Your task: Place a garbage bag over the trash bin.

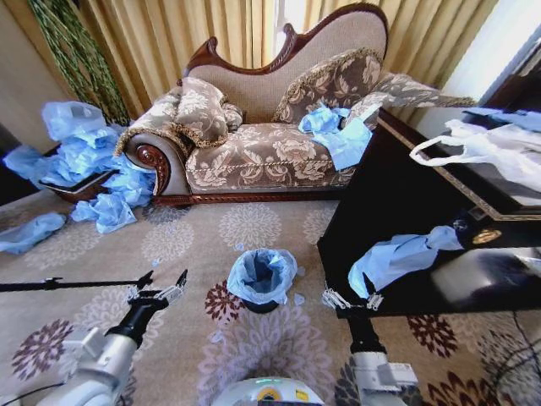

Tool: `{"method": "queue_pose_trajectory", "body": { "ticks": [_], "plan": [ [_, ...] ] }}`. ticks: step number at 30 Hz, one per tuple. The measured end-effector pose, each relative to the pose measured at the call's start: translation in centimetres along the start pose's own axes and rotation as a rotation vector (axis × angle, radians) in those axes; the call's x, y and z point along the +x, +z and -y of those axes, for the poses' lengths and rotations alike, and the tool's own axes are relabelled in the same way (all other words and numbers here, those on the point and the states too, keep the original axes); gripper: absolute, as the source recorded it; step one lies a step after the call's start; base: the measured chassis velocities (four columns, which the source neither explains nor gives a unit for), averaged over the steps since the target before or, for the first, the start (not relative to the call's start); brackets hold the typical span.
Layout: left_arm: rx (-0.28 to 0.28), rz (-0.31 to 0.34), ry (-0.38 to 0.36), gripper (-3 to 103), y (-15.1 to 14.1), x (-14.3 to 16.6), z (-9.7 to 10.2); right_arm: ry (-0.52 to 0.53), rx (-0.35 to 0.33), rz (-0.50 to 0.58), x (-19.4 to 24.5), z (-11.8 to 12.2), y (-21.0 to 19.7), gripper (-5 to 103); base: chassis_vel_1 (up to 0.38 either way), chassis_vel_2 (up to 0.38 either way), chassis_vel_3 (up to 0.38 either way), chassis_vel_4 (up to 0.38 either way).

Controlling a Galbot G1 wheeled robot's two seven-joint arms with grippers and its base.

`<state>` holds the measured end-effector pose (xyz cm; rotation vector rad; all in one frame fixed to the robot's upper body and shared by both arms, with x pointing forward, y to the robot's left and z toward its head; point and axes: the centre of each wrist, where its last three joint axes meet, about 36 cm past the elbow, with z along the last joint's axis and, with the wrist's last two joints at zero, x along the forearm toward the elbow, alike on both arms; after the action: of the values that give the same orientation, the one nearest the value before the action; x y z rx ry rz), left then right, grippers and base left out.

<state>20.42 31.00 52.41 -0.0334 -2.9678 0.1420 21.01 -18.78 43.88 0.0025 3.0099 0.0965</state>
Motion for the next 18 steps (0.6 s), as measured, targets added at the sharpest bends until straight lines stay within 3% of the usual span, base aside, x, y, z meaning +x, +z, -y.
{"method": "queue_pose_trajectory", "body": {
  "ticks": [18],
  "plan": [
    [0.003, -0.006, -0.002, 100, 0.12, 0.02, 0.01, 0.002, 0.001, 0.000, 0.01, 0.03, -0.01, 100, 0.000, 0.000, 0.000, 0.000]
  ]
}}
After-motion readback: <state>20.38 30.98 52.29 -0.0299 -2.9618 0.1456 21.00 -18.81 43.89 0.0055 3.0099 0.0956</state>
